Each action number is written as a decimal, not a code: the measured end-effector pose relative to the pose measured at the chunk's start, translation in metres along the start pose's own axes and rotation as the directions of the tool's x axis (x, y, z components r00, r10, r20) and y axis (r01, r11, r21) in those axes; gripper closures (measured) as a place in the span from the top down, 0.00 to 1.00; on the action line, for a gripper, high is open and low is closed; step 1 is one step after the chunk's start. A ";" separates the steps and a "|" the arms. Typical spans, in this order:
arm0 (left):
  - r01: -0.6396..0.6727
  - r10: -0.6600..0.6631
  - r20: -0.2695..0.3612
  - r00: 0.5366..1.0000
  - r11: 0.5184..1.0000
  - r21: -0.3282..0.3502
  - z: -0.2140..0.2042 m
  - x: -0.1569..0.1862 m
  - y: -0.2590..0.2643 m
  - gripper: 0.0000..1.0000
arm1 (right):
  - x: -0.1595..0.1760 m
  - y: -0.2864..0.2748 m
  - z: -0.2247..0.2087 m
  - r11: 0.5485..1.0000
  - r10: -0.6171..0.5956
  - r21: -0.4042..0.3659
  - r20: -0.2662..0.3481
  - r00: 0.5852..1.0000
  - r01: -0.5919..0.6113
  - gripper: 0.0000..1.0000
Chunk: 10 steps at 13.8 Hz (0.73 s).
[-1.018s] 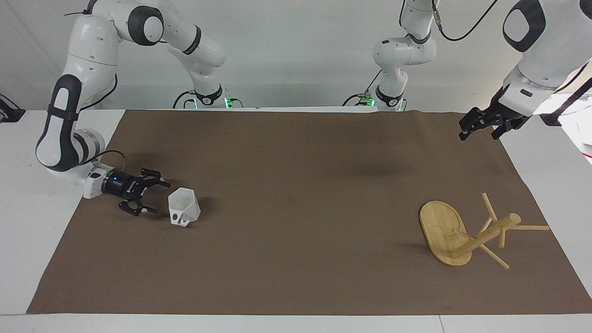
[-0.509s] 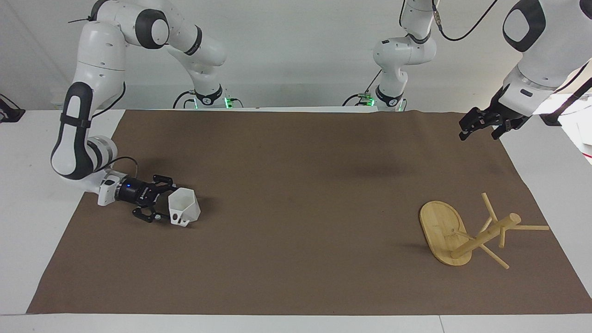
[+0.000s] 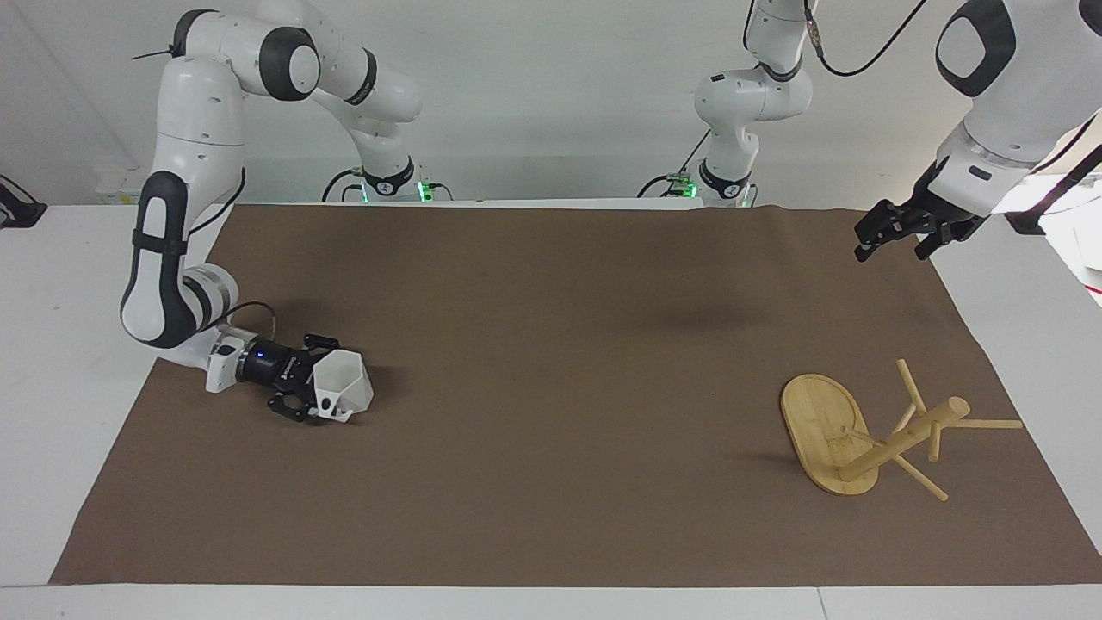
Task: Hang cup on rack
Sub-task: 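Reach the right gripper to the white hexagonal cup and grasp it, then lift the cup with the right gripper while the left gripper approaches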
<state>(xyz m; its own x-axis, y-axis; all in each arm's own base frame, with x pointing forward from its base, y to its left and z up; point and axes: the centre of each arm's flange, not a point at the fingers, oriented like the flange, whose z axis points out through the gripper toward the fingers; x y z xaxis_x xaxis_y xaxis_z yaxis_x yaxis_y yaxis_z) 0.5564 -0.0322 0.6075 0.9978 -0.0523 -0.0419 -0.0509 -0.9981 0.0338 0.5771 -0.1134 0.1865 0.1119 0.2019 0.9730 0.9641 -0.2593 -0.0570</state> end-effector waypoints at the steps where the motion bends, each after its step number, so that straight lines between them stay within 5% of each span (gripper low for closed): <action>1: 0.000 0.000 0.000 1.000 1.000 0.000 0.000 0.000 0.000 1.00 | 0.001 0.000 0.003 1.000 -0.002 0.004 0.000 1.000 0.002 1.00; 7: 0.000 0.000 0.000 1.000 1.000 0.000 0.000 0.000 0.000 1.00 | 0.005 0.000 0.013 0.999 -0.030 0.020 0.001 1.000 0.030 1.00; 9: 0.000 0.000 0.000 1.000 1.000 0.000 0.000 0.000 0.000 1.00 | 0.006 0.001 0.015 0.999 -0.034 0.023 0.001 0.999 0.034 0.93; 10: 0.000 0.000 0.000 1.000 1.000 0.000 0.000 0.000 0.000 1.00 | 0.007 0.002 0.015 0.999 -0.036 0.022 0.001 0.999 0.036 0.81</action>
<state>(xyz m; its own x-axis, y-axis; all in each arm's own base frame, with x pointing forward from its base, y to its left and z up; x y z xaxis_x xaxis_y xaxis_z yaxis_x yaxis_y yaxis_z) 0.5564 -0.0322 0.6075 0.9978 -0.0523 -0.0419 -0.0509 -0.9981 0.0338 0.5835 -0.0983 0.1898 0.0770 0.2122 0.9742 0.9727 -0.2306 -0.0267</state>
